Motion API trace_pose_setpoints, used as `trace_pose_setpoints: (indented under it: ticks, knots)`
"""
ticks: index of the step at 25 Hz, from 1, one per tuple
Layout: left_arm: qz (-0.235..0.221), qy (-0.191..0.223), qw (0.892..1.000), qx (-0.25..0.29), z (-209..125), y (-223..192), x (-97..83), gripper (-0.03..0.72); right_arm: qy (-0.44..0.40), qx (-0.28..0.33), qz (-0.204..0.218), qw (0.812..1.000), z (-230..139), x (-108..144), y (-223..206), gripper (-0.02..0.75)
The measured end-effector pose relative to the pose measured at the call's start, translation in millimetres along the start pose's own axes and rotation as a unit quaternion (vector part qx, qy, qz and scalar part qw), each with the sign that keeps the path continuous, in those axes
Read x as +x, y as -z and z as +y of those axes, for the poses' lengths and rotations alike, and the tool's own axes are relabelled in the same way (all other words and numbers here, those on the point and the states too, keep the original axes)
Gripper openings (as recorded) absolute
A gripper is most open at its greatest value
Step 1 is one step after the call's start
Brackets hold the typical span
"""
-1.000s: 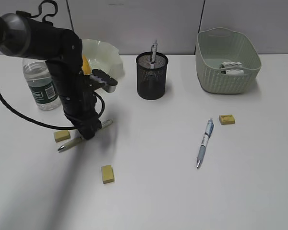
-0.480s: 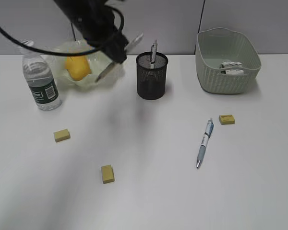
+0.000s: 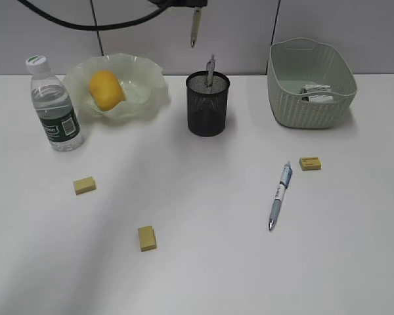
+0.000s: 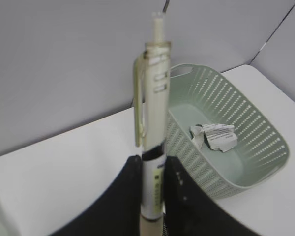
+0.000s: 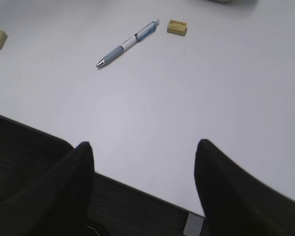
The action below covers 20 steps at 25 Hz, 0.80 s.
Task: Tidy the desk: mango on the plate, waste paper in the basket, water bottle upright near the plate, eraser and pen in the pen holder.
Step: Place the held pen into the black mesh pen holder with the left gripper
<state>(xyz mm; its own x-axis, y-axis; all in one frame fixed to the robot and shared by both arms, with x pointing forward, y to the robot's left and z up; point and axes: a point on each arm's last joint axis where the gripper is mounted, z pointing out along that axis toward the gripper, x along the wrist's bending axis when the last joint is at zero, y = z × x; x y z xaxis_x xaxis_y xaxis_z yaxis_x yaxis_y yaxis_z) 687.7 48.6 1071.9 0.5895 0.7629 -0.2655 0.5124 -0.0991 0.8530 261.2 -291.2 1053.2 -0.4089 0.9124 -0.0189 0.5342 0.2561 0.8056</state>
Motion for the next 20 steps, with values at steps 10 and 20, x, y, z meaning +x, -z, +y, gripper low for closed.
trace_pose_setpoints:
  ticks: [10,20]
  knots:
    - [0.024,0.042,0.999,0.010,-50,-59,16.9,0.112,0.000,0.000,0.000,1.000,0,0,0,0.510]
    - [0.025,0.043,0.998,0.026,-65,-72,18.1,0.268,-0.001,0.000,0.000,1.000,0,0,0,0.510]
